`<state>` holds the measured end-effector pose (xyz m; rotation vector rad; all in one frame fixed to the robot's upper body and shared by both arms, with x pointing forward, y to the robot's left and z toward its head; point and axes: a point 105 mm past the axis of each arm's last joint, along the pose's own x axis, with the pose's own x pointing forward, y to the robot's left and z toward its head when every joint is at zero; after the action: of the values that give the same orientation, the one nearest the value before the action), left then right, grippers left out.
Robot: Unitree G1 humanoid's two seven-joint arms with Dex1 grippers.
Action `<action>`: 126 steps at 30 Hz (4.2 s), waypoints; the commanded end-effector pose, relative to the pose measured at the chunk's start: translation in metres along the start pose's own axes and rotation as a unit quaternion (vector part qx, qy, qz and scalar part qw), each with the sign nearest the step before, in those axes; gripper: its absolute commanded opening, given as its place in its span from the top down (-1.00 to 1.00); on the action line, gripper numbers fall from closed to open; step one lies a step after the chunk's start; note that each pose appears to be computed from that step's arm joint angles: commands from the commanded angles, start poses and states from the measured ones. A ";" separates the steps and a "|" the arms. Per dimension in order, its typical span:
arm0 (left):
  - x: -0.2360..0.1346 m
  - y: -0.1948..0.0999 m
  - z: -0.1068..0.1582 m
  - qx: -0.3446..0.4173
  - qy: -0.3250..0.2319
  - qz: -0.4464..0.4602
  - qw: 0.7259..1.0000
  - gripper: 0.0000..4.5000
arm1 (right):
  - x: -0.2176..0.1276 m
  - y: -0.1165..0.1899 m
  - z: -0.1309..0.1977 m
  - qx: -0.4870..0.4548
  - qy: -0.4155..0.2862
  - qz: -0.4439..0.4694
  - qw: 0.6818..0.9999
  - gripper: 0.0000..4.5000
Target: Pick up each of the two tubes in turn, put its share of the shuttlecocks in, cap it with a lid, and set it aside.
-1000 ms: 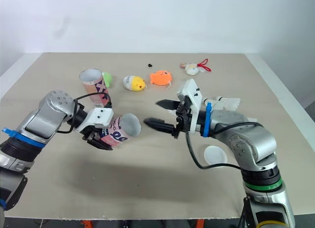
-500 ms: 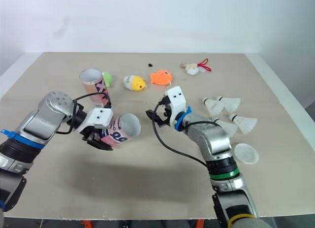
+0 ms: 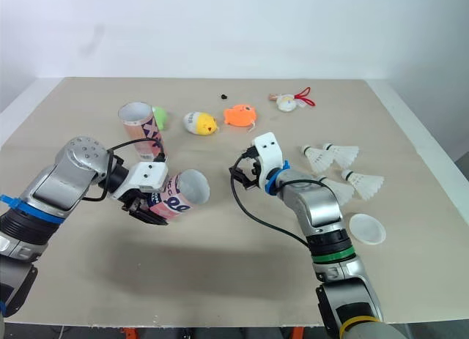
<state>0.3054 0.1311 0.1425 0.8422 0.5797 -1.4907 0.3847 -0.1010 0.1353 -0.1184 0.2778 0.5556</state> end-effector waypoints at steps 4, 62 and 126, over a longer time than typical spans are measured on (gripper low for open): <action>0.009 -0.006 0.000 -0.001 -0.006 -0.021 1.000 -0.44 | -0.005 -0.021 0.010 -0.005 -0.017 -0.037 0.999 -0.99; 0.010 -0.007 0.003 -0.001 -0.012 -0.022 1.000 -0.44 | -0.124 0.098 0.055 -0.342 -0.059 0.360 0.866 0.97; 0.027 -0.010 0.008 0.002 -0.032 -0.031 0.999 -0.44 | -0.155 -0.105 -0.082 -0.019 0.011 -0.119 0.993 -0.73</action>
<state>0.3013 0.1118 0.1329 0.7939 0.5381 -1.5461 0.2914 -0.2828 0.0979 -0.1744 0.3064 0.3258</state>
